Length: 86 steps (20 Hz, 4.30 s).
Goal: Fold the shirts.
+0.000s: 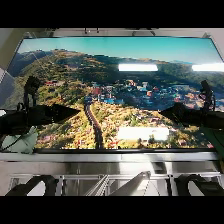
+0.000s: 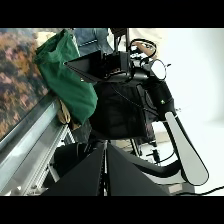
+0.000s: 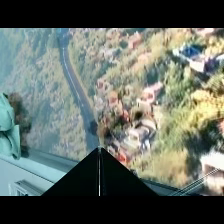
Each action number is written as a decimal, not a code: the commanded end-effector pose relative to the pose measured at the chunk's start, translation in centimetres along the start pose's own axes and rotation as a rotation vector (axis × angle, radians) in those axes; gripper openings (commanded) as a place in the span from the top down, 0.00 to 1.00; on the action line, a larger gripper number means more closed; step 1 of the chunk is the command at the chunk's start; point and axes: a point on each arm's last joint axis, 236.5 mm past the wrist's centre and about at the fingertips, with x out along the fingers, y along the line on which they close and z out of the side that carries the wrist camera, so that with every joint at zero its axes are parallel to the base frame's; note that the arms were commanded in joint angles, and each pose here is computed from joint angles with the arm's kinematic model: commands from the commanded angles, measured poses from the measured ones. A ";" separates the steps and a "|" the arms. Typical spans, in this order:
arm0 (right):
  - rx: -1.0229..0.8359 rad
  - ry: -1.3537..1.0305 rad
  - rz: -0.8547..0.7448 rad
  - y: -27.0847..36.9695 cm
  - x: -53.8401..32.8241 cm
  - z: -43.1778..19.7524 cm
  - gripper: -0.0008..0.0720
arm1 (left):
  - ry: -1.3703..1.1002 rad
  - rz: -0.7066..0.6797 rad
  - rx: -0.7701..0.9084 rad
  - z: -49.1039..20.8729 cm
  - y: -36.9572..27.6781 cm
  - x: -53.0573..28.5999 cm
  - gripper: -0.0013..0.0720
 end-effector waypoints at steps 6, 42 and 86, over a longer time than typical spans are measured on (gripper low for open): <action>0.001 0.002 0.001 0.0 0.0 -0.1 0.96 | -0.034 0.153 0.004 2.6 0.9 -3.2 0.98; 0.001 -0.005 -0.001 0.0 0.0 0.1 0.96 | 0.309 0.061 0.401 10.5 -11.9 7.8 0.95; -0.081 0.131 0.174 0.1 -1.1 8.6 0.96 | 0.539 0.764 0.086 7.0 13.5 4.6 0.95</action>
